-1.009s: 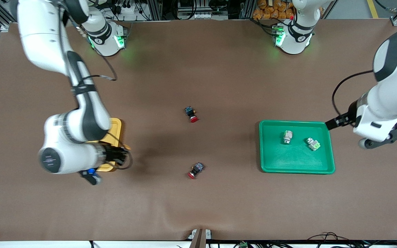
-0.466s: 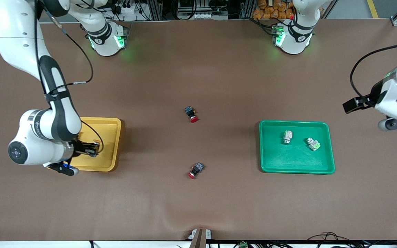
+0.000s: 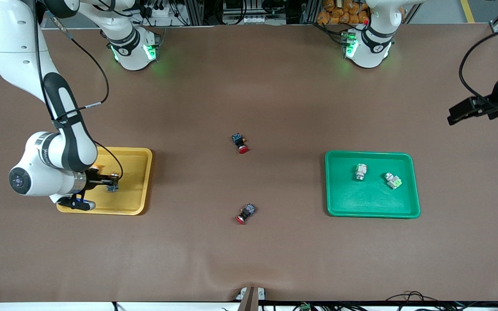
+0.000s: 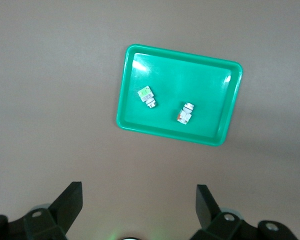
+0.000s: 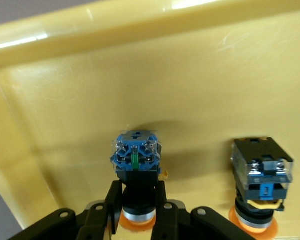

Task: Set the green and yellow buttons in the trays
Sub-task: 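Carry the blue button into the yellow tray while the left gripper withdraws, then open the right gripper to release the blue button in the yellow tray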

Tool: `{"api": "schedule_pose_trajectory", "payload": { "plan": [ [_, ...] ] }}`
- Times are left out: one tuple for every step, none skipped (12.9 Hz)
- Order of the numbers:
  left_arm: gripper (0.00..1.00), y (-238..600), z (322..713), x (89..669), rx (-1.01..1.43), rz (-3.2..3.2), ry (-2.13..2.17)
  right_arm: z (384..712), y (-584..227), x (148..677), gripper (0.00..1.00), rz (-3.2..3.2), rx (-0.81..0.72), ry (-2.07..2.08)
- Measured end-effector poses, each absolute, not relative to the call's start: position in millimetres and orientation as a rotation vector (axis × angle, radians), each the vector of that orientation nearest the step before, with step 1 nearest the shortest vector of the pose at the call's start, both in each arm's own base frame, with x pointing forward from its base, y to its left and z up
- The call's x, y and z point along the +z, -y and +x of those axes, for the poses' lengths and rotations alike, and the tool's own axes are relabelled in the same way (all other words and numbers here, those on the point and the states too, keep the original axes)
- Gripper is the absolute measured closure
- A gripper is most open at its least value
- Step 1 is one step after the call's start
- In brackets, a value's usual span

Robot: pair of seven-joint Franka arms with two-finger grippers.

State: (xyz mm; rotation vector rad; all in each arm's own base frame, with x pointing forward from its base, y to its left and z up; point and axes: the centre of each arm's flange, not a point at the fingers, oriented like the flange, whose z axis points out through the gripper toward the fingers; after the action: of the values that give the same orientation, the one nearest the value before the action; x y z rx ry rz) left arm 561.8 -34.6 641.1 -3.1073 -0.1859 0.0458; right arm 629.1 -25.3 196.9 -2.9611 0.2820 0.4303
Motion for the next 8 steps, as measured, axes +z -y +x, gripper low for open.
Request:
{"api": "schedule_pose_trajectory", "payload": {
  "plan": [
    [0.0,36.2,553.6,646.6,0.038,-3.114,0.185,628.8,23.7,197.3,0.63,-2.96,0.431,-0.28],
    [0.0,34.4,545.3,651.2,0.031,-3.12,0.191,630.3,22.5,201.1,0.52,-2.96,0.421,-0.277],
    [0.0,29.8,537.7,654.6,0.027,-3.122,0.189,634.5,21.3,211.0,0.41,-2.958,0.414,-0.27],
    [0.0,25.0,531.9,656.5,0.026,-3.124,0.176,641.8,19.2,229.0,0.29,-2.95,0.431,-0.255],
    [0.0,22.2,526.9,656.0,0.031,-3.124,0.168,653.1,16.3,258.1,0.18,-2.941,0.44,-0.233],
    [0.0,21.4,522.6,653.1,0.044,-3.122,0.166,665.5,13.0,292.4,0.07,-2.936,0.423,-0.208],
    [0.0,21.9,518.8,649.1,0.059,-3.121,0.164,677.3,8.3,326.7,0.0,-2.936,0.375,-0.181],
    [0.0,22.9,516.4,645.8,0.072,-3.119,0.161,687.3,-0.1,358.0,0.0,-2.938,0.31,-0.148]
  ]
}}
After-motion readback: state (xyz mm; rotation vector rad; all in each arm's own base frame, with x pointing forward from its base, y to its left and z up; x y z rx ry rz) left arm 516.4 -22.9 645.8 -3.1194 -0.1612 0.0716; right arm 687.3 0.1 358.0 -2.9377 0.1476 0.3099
